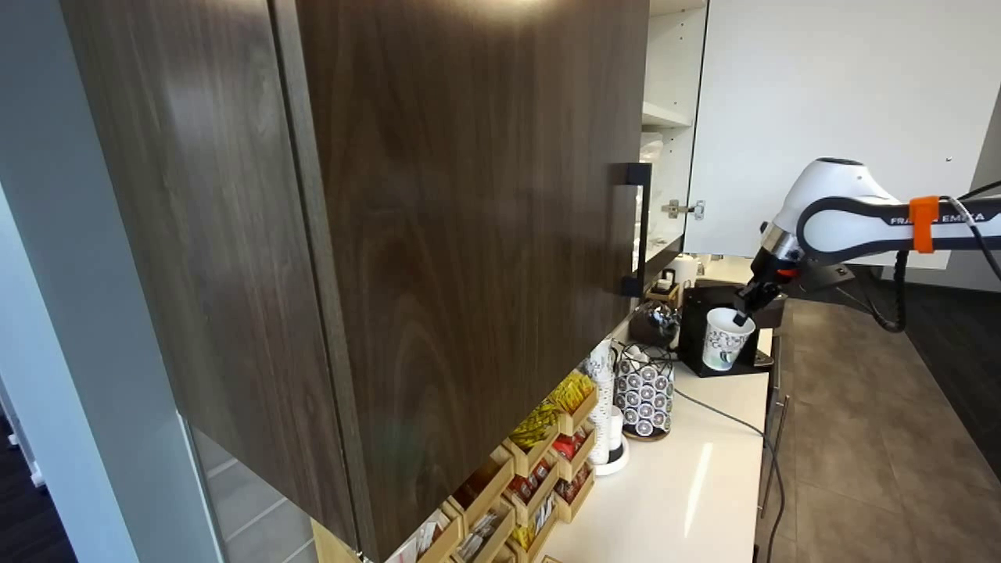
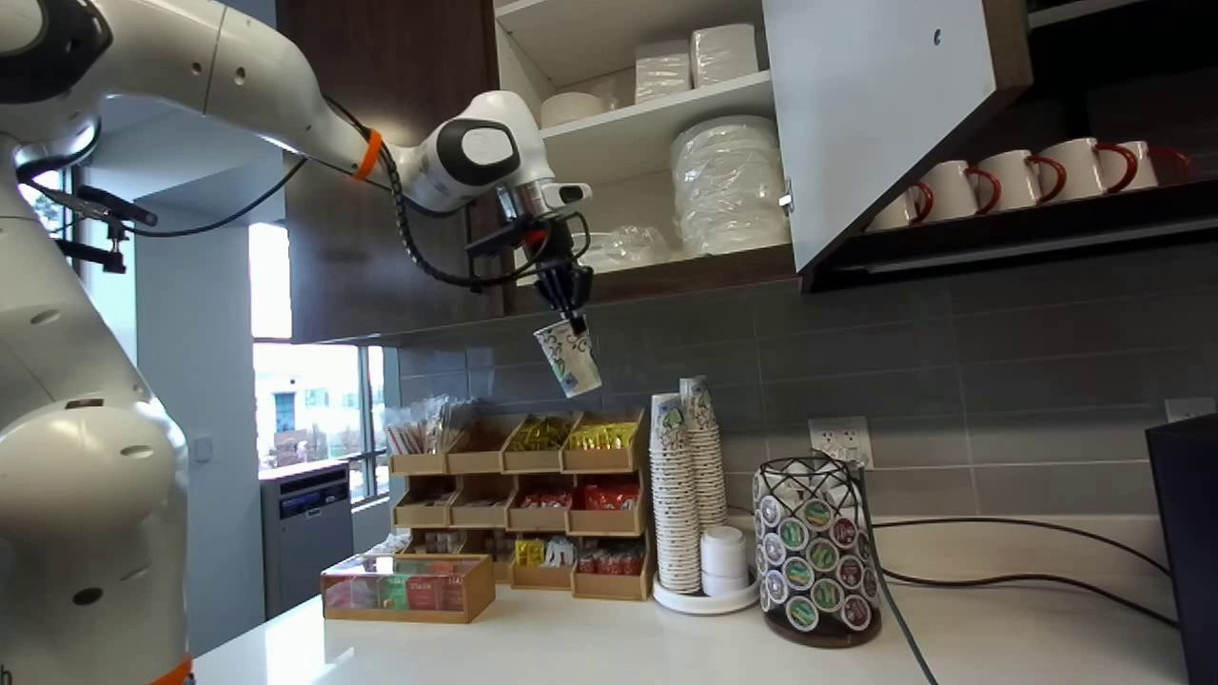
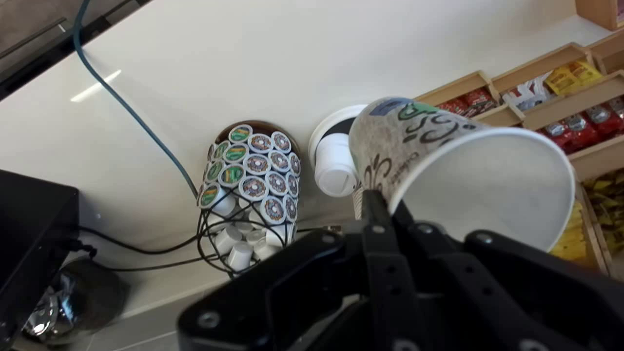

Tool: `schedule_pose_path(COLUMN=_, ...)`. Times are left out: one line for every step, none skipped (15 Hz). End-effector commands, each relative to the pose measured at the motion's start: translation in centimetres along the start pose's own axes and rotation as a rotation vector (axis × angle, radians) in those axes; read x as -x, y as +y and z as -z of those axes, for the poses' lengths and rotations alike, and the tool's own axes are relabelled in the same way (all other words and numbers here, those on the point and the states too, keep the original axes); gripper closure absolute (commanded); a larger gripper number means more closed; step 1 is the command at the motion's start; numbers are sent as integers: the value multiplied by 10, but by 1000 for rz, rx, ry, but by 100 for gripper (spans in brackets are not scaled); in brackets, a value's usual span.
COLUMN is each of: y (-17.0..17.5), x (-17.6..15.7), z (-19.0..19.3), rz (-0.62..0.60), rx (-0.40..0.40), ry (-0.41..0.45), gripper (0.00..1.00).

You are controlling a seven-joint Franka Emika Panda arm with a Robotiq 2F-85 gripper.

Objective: Put paper cup in the bottom shelf of top cabinet

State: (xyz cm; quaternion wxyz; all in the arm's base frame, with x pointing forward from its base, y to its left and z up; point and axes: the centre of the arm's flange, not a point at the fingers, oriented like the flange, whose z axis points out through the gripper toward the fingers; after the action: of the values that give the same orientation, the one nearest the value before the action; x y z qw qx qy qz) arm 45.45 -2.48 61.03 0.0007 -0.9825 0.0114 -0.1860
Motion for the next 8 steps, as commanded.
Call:
schedule_pose_path(y=3, x=-5, z=11, rz=-1, rx=0, ry=22, gripper=96)
schedule_pose_path(y=6, x=-9, z=19, rz=-2, rx=1, ry=40, gripper=96)
schedule_pose_path(y=8, x=-11, z=25, rz=-3, rx=1, ry=51, gripper=96)
schedule_pose_path(y=8, x=-12, z=26, rz=-3, rx=1, ry=54, gripper=96)
schedule_pose_path(y=8, x=-12, z=25, rz=-3, rx=1, ry=53, gripper=96)
schedule_pose_path(y=8, x=-13, z=24, rz=-2, rx=1, ry=51, gripper=99)
schedule_pose_path(y=8, x=-21, z=35, rz=-6, rx=9, ry=71, gripper=99)
schedule_pose_path(y=10, x=-26, z=46, rz=-1, rx=17, ry=92, gripper=99)
